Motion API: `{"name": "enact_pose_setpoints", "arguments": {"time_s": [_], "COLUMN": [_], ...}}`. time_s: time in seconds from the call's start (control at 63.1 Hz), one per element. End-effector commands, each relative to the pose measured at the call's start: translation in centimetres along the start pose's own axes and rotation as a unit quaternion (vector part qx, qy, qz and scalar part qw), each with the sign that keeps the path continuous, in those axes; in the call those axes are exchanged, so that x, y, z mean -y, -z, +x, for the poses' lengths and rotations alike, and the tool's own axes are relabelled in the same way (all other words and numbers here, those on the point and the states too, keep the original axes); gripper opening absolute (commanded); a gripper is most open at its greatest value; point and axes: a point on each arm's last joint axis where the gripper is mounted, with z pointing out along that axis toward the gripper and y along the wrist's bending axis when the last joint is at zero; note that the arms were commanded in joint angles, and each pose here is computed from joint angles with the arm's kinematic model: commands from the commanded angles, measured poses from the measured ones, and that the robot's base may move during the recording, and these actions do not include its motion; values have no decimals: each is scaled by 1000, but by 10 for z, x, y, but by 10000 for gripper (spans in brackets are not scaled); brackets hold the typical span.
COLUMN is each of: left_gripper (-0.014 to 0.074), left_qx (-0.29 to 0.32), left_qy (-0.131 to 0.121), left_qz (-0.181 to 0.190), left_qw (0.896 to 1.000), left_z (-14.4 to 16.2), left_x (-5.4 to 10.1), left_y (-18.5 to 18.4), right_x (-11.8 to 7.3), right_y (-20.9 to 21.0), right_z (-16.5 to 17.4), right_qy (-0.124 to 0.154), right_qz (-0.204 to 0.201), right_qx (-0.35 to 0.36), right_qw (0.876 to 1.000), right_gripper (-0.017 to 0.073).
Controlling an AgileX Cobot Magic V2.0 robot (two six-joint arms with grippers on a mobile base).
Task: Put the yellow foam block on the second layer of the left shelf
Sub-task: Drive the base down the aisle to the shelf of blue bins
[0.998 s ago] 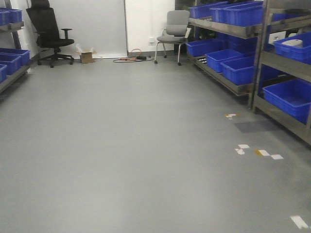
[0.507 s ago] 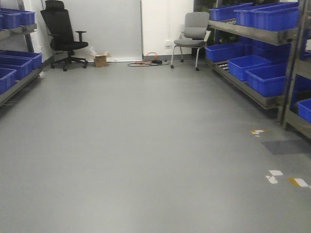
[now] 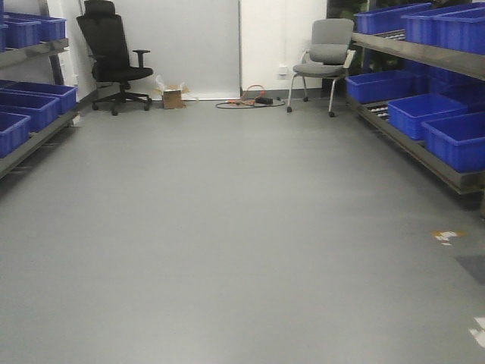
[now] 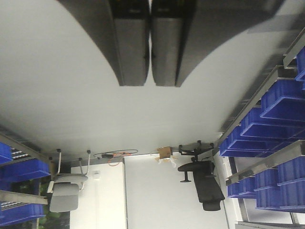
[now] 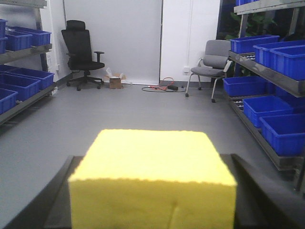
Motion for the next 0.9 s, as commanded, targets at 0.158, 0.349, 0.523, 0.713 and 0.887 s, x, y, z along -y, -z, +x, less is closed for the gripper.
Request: {"name": "enact_pose_setpoints", "arguments": {"time_s": [0.158, 0.349, 0.523, 0.713, 0.887], "left_gripper": [124, 124, 124, 124, 124], "left_qx": [39, 39, 39, 39, 39], "left_qy": [5, 5, 5, 5, 5], "left_qz": [0, 0, 0, 0, 0], "left_qw": [999, 999, 999, 999, 999], "left_z": [0, 0, 0, 0, 0], "left_x": [0, 0, 0, 0, 0], "left_y": [1, 1, 1, 1, 1], "right_x": [-1, -1, -1, -1, -1], "right_y": [0, 0, 0, 0, 0], "right_z": [-18, -18, -18, -18, -18], "right_qy": [6, 6, 6, 6, 6], "right_qz": [-1, -1, -1, -1, -1], "right_qx": [57, 57, 57, 57, 57], "right_qw": [998, 998, 998, 998, 998], "right_gripper": [490, 490, 490, 490, 490]}}
